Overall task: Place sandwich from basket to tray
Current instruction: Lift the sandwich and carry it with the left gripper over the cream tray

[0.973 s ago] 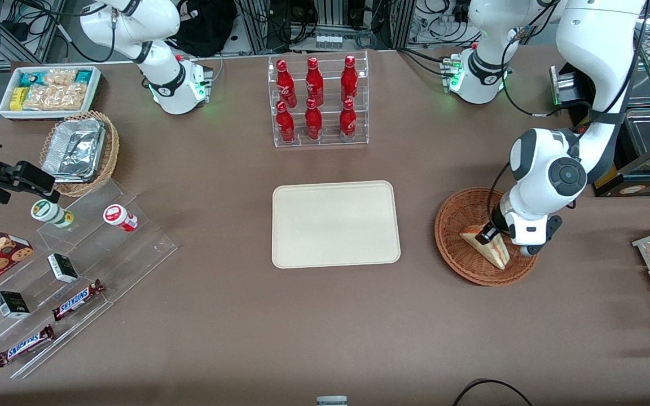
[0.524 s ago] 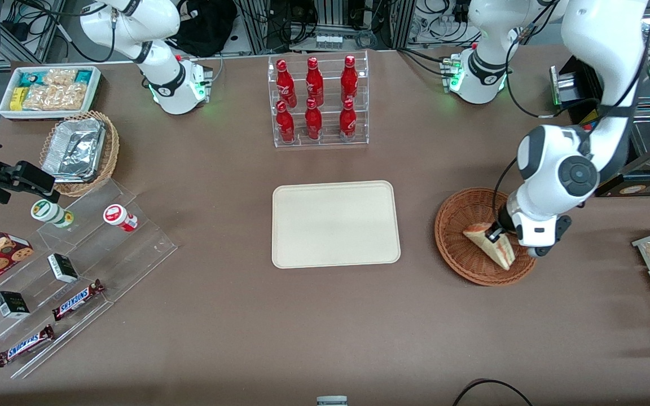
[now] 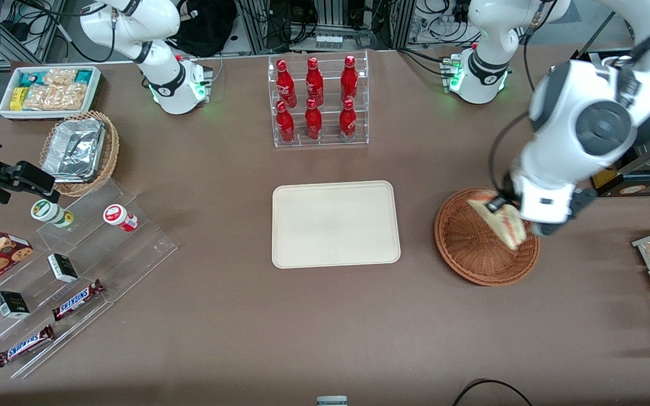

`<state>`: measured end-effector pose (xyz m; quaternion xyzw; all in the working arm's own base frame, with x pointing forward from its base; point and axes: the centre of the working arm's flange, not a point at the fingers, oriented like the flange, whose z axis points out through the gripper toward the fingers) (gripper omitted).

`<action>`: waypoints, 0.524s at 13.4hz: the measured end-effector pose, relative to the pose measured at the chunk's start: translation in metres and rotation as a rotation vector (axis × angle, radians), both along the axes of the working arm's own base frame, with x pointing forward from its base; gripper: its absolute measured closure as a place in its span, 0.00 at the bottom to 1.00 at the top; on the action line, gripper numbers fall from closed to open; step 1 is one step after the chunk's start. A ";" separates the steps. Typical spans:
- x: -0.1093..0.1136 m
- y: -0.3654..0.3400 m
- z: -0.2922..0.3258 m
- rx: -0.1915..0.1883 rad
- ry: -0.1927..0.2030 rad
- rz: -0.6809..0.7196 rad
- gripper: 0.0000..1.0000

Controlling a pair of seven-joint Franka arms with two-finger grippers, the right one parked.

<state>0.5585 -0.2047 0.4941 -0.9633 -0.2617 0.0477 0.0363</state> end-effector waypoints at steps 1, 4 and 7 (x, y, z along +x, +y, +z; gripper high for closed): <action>-0.013 -0.031 0.001 -0.010 0.004 -0.059 0.88; -0.049 -0.116 -0.009 -0.051 0.023 -0.236 0.89; -0.071 -0.170 -0.034 -0.067 0.048 -0.370 0.89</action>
